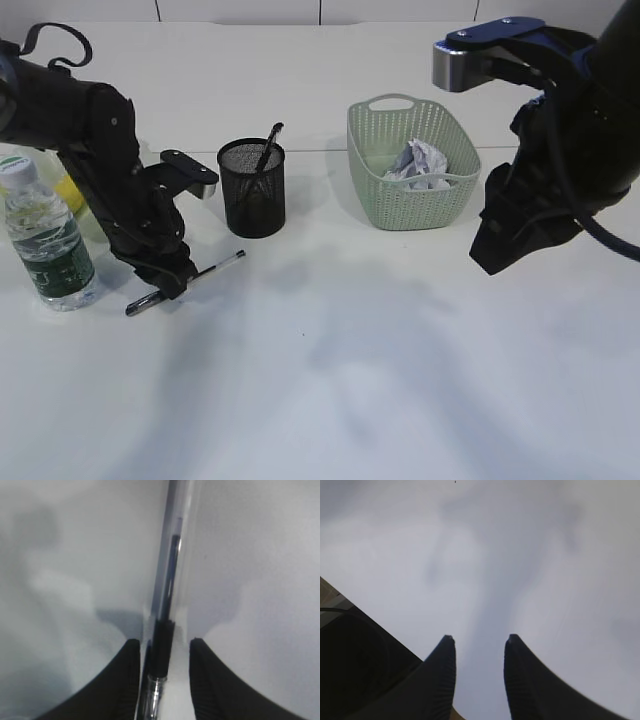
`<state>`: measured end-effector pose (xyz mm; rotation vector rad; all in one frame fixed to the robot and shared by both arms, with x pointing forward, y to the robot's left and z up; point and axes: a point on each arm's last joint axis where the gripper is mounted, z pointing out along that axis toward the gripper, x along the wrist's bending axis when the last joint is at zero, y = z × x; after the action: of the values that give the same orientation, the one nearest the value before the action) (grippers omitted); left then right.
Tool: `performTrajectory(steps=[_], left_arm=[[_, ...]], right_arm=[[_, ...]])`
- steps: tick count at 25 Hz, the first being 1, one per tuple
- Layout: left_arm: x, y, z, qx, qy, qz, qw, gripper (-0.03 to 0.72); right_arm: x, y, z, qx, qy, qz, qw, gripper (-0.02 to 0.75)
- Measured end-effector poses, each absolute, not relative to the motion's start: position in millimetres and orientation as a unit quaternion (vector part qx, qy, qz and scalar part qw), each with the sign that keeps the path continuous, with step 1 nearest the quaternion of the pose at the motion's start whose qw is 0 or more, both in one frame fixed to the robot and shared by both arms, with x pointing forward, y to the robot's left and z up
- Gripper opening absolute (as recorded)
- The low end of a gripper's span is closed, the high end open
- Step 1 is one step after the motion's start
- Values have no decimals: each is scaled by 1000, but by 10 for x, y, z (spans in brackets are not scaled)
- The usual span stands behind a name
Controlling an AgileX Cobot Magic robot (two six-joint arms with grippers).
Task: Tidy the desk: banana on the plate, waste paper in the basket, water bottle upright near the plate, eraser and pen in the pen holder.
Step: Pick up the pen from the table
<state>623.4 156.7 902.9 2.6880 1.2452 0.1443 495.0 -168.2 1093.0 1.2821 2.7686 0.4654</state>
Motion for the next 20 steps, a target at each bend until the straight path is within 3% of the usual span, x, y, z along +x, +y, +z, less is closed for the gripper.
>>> performTrajectory(steps=[13,20], left_arm=[[6244,1558,8917,903,420,37,81,230],[6226,1559,8915,903,422,28,76,88]], right_arm=[[4948,-1683,10930,415,897,150,27,252],[4948,-1683,10930,415,897,150,27,252]])
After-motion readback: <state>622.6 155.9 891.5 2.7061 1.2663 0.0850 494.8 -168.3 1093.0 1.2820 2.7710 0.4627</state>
